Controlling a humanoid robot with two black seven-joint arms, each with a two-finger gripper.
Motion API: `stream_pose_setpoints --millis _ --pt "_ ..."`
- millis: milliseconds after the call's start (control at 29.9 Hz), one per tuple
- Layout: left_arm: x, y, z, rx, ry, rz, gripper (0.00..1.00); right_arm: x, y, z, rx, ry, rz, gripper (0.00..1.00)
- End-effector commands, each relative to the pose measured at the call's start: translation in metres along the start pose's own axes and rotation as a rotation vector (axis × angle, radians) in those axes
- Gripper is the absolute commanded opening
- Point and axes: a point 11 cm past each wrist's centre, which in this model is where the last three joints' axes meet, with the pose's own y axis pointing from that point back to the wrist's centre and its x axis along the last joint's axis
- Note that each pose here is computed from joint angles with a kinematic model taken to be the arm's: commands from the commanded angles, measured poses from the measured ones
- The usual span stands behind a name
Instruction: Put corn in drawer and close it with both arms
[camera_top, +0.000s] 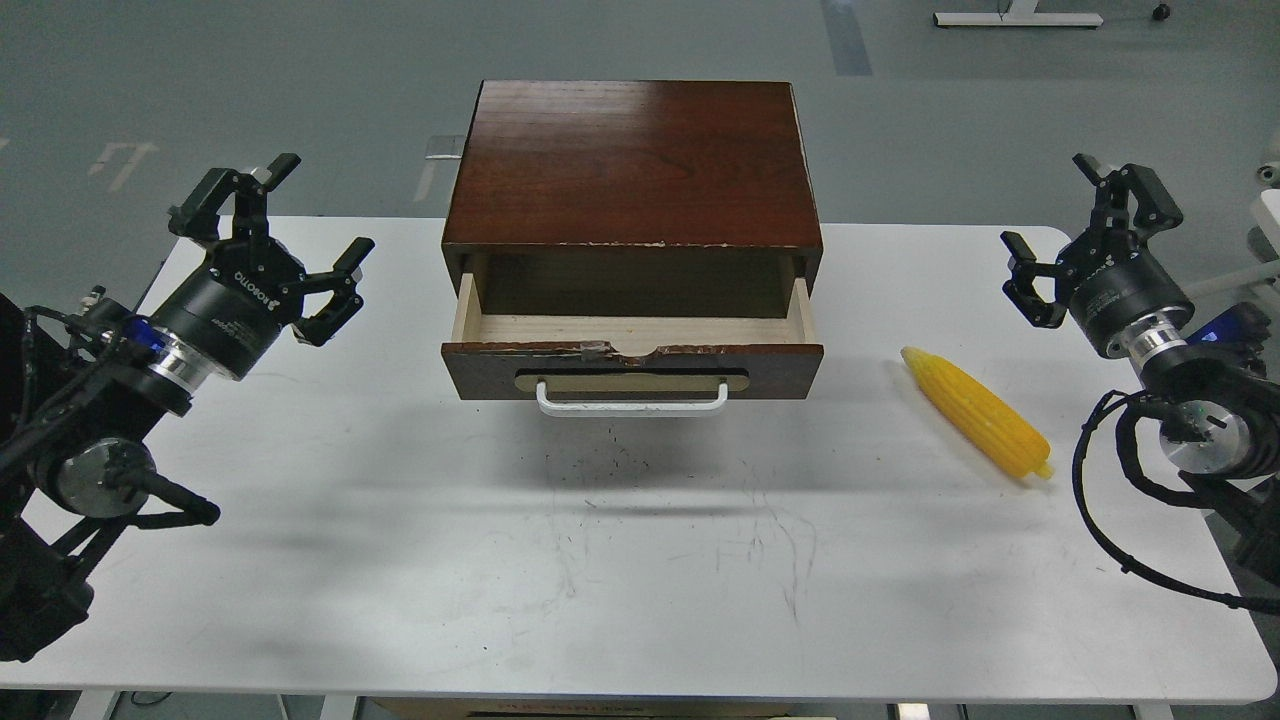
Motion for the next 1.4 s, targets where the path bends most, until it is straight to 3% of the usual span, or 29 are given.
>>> stream_pose_setpoints --millis 0,301,401,535,835,902,1370 --pt "0.003 0.004 -0.004 0.034 -0.021 0.002 1.00 -0.001 -0.002 -0.005 0.004 0.016 -0.011 1.00" --pt "0.023 0.015 -0.012 0.065 -0.039 0.062 1.00 0.000 -0.004 -0.084 0.019 0.276 -0.186 1.00" --pt "0.021 0.014 -0.012 0.063 -0.037 0.058 1.00 -0.005 -0.005 -0.111 -0.083 0.623 -0.283 1.00" --pt "0.019 0.013 -0.011 0.044 -0.035 0.052 1.00 -0.021 -0.007 -0.114 -0.277 1.088 -0.462 1.00" --pt "0.015 0.011 -0.008 0.007 -0.031 0.041 1.00 -0.001 0.016 -0.056 -0.694 1.601 -0.740 1.00" --pt "0.016 0.011 -0.008 0.008 -0.032 0.043 1.00 0.000 0.017 -0.031 -0.735 1.672 -0.804 1.00" --pt "0.013 0.009 -0.009 0.006 -0.026 0.034 1.00 0.003 0.016 0.034 -0.786 1.829 -0.934 1.00"
